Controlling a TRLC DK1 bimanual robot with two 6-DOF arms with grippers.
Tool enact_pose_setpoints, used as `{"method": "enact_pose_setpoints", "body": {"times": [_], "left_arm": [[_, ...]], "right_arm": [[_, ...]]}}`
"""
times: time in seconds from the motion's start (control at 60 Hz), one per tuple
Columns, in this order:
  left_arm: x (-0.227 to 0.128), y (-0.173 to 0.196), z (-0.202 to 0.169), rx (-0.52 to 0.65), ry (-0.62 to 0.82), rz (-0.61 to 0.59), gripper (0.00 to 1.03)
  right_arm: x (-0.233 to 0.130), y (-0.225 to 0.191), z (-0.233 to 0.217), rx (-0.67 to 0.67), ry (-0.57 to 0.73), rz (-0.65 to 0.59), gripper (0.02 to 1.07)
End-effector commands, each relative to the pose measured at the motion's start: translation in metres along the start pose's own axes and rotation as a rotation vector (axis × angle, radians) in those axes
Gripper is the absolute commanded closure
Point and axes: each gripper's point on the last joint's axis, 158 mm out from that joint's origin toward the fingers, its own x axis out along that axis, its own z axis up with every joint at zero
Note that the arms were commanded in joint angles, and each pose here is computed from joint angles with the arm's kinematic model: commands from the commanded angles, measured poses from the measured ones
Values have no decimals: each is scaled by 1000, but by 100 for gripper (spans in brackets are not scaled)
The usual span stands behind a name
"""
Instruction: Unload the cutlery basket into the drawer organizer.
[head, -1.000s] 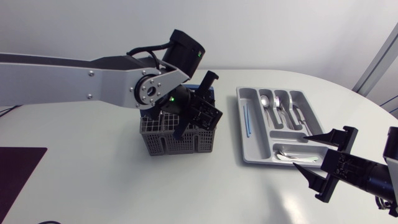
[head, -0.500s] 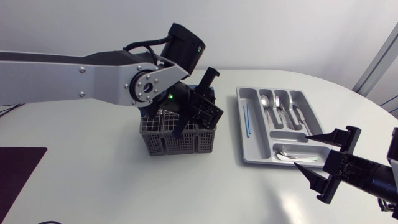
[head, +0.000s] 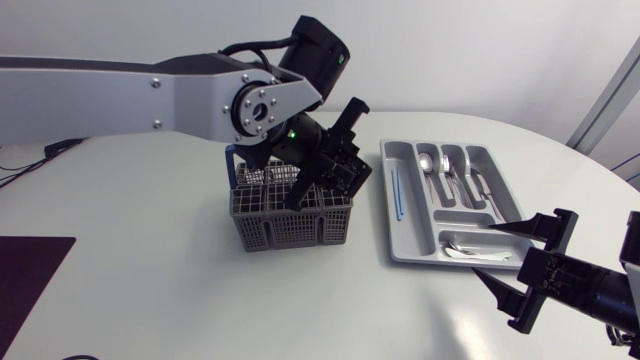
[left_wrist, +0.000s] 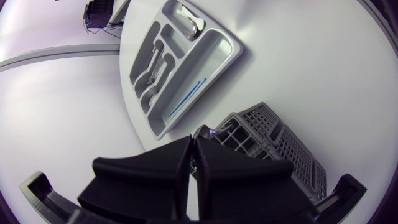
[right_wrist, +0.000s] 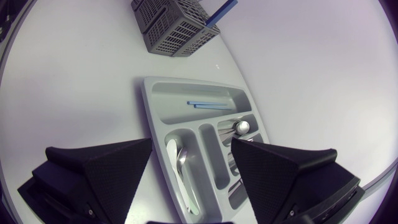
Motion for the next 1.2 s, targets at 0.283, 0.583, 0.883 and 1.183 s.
{"method": "enact_pose_setpoints", "body": {"times": [0.283,0.583,0.883,1.183], "left_arm": [[3,10,-5,62,21,-17,100],[-8,10,4,106,-10,1,100],[-24,20,10,149,-16,41,100],[-34,30,13,162,-17,73,100]], "right_arm": [[3,8,1,17,-14,27,15],[4,11,0,21,-13,36,15],[4,11,1,23,-15,34,15],[4,11,1,23,-16,34,15]]}}
